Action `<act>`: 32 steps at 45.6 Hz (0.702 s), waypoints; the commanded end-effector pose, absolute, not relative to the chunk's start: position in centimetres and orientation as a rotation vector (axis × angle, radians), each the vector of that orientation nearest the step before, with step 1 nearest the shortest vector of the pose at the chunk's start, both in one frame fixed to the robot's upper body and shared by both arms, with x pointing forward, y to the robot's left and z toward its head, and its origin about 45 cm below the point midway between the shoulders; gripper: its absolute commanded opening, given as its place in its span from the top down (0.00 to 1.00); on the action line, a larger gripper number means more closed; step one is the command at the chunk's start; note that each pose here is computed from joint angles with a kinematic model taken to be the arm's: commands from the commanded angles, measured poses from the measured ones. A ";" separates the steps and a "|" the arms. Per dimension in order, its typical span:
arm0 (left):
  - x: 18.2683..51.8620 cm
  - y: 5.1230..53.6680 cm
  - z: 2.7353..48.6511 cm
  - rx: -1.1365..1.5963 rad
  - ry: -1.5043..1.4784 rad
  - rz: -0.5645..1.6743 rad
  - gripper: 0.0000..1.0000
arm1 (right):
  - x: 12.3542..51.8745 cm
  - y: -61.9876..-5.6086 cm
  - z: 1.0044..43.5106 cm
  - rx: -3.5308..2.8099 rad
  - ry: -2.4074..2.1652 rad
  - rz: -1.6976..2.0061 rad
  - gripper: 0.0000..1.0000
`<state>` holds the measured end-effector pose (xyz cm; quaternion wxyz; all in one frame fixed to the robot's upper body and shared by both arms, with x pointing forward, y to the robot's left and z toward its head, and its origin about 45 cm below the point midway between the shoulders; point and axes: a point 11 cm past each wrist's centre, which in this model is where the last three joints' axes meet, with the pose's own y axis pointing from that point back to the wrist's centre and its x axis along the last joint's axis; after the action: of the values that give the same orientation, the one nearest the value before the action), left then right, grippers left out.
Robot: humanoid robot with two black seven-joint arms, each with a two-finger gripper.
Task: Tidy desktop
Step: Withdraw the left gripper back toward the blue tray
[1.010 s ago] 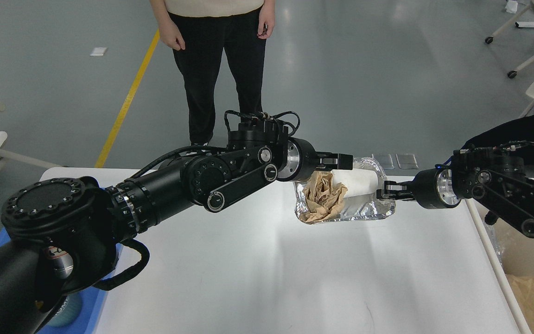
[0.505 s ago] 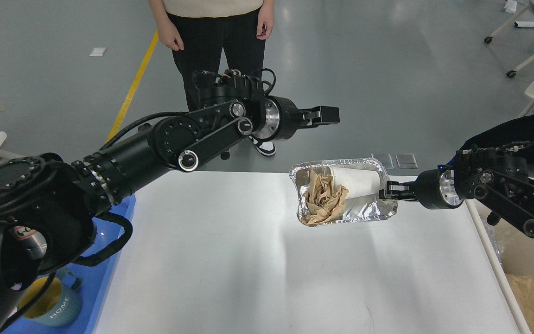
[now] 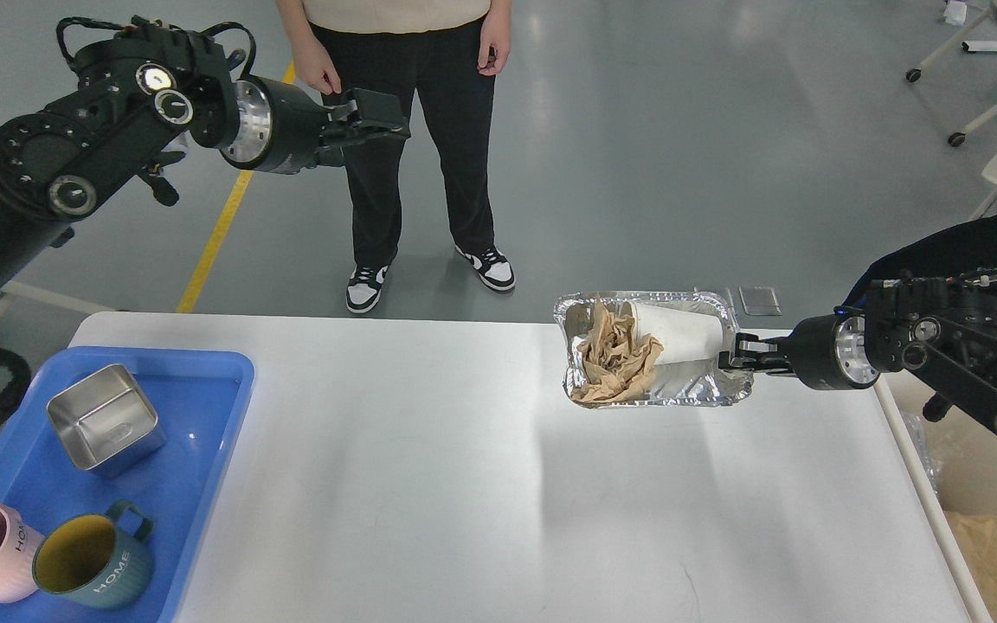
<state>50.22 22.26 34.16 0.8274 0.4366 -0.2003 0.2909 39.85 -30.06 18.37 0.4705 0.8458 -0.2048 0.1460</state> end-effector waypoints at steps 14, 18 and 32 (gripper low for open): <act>49.7 32.8 25.0 0.312 -0.017 1.058 0.03 | 39.8 -30.3 18.4 2.072 -0.509 0.356 1.00; 48.5 31.8 20.9 0.165 0.205 1.098 0.03 | 39.9 -30.4 18.6 2.076 -0.520 0.356 1.00; 45.9 26.4 15.6 -0.260 0.648 1.060 0.03 | 39.7 -32.5 18.9 2.060 -0.578 0.327 1.00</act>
<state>46.57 27.71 16.65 0.8192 -0.0779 0.2633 0.5035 39.74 -31.31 18.59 0.4660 0.8450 -0.2238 0.1370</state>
